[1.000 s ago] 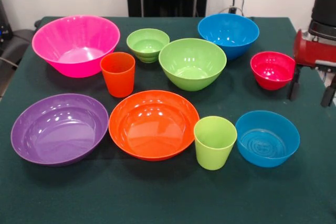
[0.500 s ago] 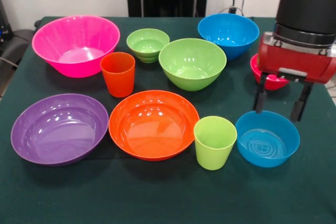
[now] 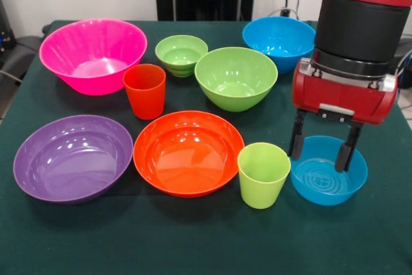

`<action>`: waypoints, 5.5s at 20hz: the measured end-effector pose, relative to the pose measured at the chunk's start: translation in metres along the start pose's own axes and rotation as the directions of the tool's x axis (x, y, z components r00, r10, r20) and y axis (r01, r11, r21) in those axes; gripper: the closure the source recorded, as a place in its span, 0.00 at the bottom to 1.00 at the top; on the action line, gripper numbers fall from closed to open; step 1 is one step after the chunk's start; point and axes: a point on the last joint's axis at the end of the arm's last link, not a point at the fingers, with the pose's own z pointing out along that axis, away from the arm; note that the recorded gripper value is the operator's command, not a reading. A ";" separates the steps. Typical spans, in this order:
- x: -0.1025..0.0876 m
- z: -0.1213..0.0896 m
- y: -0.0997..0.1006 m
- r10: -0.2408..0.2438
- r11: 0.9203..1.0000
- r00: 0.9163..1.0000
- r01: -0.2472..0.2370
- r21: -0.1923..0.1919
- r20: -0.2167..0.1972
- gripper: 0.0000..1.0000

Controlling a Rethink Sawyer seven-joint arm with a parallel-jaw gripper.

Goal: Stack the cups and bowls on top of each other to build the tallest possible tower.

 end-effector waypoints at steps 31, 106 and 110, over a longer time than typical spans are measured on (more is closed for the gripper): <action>0.026 0.024 -0.002 -0.140 0.990 0.990 0.139 0.038 0.022 0.00; 0.074 0.085 -0.055 -0.039 0.998 0.990 0.032 -0.054 -0.133 1.00; 0.081 0.078 -0.058 -0.042 0.999 0.984 0.035 -0.041 -0.175 1.00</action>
